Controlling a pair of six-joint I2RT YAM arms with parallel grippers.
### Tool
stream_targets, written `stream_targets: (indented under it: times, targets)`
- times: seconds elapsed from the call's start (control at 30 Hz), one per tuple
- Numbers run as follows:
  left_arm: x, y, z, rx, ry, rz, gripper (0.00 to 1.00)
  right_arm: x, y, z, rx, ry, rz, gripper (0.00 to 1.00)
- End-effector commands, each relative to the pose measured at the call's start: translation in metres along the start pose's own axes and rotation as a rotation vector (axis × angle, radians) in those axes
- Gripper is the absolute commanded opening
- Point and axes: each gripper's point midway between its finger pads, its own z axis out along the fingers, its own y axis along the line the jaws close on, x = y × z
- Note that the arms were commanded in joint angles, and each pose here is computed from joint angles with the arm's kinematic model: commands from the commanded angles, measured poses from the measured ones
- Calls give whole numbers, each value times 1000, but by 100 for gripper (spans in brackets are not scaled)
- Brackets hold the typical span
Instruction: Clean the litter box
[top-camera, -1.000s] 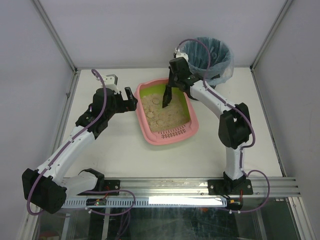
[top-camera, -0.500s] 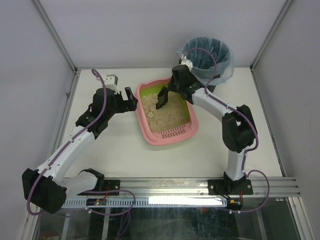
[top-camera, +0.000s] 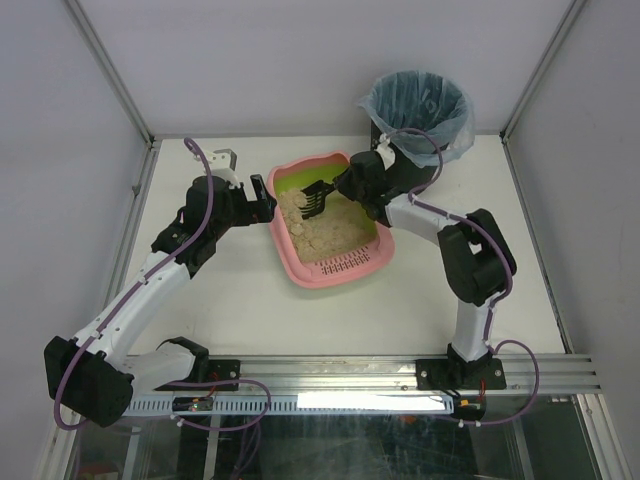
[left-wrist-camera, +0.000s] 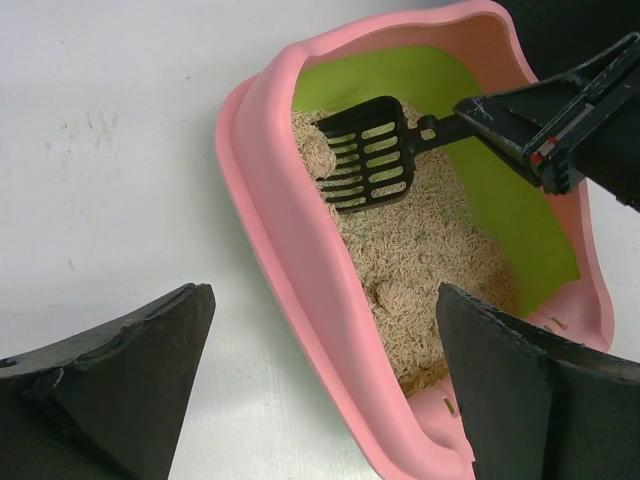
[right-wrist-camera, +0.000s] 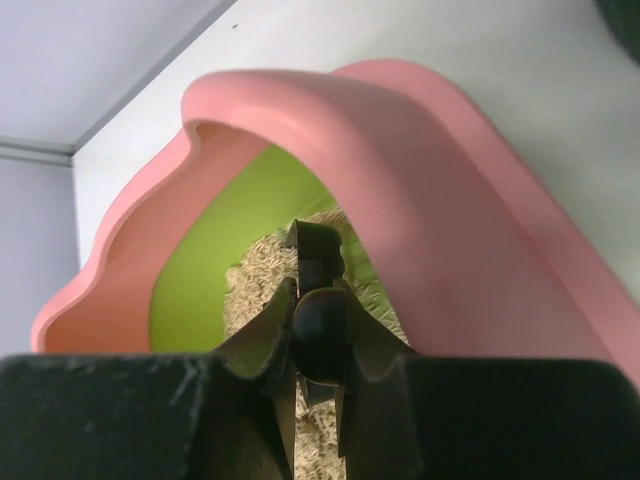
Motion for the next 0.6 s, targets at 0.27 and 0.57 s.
stream_targets:
  times: [0.27, 0.57]
  targets:
    - [-20, -8, -1, 32, -51, -10, 99, 12, -10, -32, -34, -33, 149, 0]
    - [-20, -8, -1, 32, -49, -10, 99, -9, -15, -56, -83, -161, 278, 0]
